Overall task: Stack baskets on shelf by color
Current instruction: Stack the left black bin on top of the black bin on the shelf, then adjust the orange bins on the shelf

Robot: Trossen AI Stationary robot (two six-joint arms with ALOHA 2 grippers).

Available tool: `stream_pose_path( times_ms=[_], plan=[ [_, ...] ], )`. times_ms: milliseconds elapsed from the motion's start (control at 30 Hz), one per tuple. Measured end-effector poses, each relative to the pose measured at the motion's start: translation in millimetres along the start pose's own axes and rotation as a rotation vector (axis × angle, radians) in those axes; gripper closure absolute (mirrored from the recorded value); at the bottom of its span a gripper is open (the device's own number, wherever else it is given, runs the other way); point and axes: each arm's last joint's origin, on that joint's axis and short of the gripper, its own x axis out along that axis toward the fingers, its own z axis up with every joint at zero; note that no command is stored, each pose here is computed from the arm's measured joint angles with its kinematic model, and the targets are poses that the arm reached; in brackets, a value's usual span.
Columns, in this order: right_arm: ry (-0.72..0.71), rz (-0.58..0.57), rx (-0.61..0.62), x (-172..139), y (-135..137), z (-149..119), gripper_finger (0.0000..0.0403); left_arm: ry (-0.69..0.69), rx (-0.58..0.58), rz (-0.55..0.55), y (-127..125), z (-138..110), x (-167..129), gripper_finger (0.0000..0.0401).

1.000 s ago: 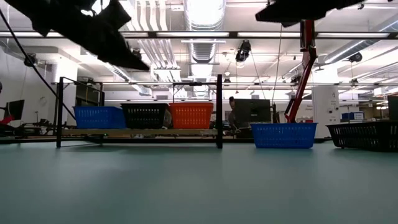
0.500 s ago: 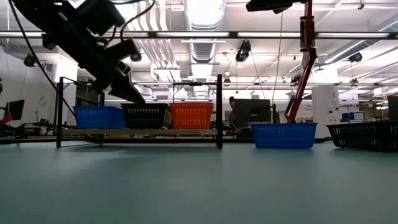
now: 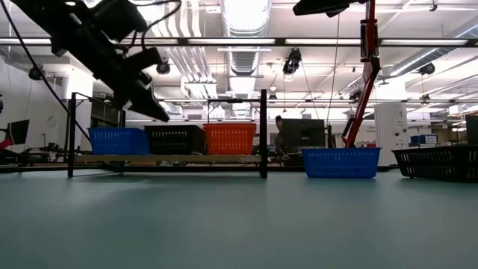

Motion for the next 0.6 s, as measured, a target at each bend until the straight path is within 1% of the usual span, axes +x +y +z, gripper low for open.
stream_pose_path(
  times_ms=[100, 200, 267, 333, 467, 600],
  plan=[
    [0.007, 0.001, 0.01, -0.1, 0.1, -0.8, 0.0351, -0.073, -0.019, -0.064, 2.8, 8.4, -8.8, 0.0384],
    [0.035, 0.004, 0.014, -0.6, 0.3, -3.6, 0.0351, -0.185, -0.051, -0.087, 7.5, 25.1, -15.3, 0.0384],
    [0.057, 0.006, 0.014, -0.6, 0.6, -5.9, 0.0351, -0.216, -0.028, -0.117, 8.8, 35.4, -15.5, 0.0384],
    [0.068, 0.008, 0.011, -0.6, 0.7, -7.1, 0.0351, -0.21, 0.013, -0.138, 8.1, 42.7, -11.1, 0.0384],
    [0.074, 0.008, 0.007, -0.7, 0.8, -7.8, 0.0351, -0.179, 0.088, -0.13, 10.4, 57.9, 4.8, 0.0384],
    [0.097, 0.011, -0.004, -0.9, 1.0, -10.1, 0.0351, -0.089, 0.158, -0.141, 10.9, 69.4, 32.1, 0.0384]
  ],
)
